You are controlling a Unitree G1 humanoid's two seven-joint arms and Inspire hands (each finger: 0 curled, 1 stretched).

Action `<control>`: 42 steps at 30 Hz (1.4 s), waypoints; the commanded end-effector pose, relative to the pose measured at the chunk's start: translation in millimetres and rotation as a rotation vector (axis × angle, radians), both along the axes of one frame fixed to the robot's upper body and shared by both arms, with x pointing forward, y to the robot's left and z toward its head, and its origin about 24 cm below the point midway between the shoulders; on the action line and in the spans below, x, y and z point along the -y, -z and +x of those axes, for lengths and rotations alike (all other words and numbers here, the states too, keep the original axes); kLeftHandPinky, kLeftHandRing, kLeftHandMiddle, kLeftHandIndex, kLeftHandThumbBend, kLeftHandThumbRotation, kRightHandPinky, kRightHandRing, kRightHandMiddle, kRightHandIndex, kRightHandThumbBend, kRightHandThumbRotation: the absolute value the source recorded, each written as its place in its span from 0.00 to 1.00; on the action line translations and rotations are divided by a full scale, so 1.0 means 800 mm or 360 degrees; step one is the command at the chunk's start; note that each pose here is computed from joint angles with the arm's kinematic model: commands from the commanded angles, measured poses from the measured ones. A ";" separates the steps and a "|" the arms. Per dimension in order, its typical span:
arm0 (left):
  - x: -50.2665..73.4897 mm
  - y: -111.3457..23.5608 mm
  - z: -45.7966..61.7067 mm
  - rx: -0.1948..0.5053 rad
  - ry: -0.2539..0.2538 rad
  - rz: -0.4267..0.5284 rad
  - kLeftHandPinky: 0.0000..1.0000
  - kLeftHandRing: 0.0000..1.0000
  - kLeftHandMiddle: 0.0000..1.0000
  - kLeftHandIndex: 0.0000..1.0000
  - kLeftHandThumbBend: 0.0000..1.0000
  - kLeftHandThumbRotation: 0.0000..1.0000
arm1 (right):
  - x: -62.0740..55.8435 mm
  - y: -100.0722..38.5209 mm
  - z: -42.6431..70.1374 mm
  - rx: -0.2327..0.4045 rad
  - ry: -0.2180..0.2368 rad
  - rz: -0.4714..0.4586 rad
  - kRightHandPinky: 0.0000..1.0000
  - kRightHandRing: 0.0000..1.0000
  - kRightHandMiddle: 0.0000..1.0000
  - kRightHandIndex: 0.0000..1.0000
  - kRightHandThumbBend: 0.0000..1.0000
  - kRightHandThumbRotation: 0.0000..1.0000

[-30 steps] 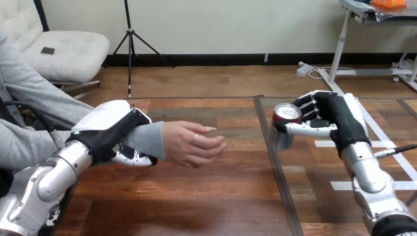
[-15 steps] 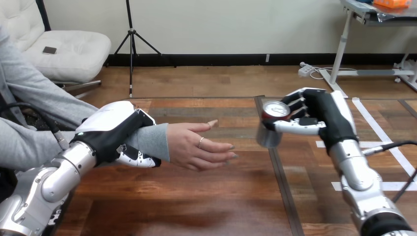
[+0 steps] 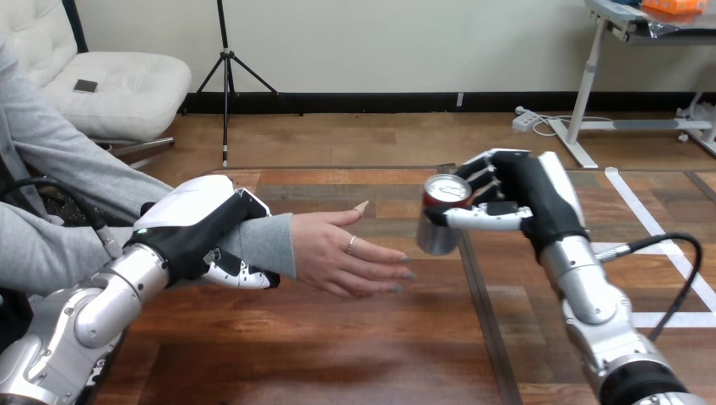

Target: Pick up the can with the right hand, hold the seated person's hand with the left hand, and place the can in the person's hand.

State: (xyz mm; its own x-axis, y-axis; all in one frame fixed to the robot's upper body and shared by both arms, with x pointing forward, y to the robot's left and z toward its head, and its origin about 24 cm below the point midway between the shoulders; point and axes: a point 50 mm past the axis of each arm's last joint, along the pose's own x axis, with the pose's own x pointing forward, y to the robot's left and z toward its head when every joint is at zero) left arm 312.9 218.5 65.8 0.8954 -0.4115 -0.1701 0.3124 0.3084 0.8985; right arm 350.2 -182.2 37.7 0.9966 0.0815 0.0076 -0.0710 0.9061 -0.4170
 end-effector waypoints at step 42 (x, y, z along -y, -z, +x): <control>0.042 -0.052 0.028 0.0286 0.0121 -0.0197 0.16 0.21 0.29 0.32 0.49 0.00 | -0.084 -0.082 0.031 0.0383 -0.0274 0.0154 0.32 0.34 0.41 0.44 0.76 0.00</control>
